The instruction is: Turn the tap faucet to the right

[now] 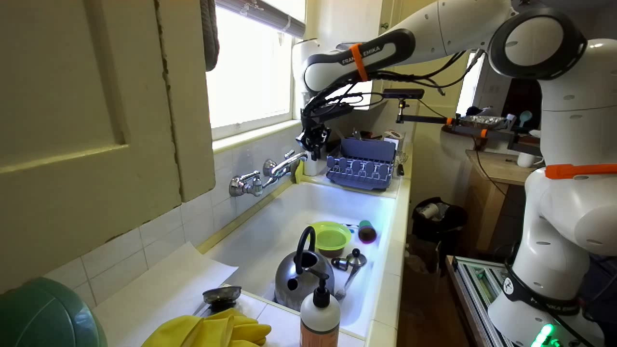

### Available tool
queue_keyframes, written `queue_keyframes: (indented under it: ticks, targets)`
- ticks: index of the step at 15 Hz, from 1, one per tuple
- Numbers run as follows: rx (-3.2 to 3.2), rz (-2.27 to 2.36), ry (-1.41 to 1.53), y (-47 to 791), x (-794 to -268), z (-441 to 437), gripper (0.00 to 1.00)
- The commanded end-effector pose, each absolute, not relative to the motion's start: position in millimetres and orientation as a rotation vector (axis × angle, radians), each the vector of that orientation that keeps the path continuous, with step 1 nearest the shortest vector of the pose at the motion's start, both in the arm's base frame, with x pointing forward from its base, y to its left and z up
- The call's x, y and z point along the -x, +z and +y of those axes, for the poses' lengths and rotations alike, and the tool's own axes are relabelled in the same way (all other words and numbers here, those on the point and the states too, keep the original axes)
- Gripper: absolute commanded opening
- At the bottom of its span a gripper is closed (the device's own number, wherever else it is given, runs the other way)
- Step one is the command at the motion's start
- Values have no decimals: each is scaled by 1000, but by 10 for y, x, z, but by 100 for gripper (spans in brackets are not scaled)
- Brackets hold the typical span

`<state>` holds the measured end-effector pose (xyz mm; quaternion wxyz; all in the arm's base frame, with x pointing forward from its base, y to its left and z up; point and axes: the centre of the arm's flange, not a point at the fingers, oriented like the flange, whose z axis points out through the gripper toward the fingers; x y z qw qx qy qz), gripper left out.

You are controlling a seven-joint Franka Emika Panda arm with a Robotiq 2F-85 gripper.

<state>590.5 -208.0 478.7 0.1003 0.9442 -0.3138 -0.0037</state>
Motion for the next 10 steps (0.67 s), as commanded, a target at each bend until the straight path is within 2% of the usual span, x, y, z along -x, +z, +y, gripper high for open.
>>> queue_keyframes:
  ticks: [1, 7, 8, 10]
  targets:
    - [-2870, -730, -15, 4961, -5454, -1732, 49]
    - [-2927, -647, 8, 5228, -5210, -1275, 95]
    - [-2933, -645, 7, 5254, -5185, -1228, 99]
    - [-2943, -666, -15, 5291, -5165, -1167, 100]
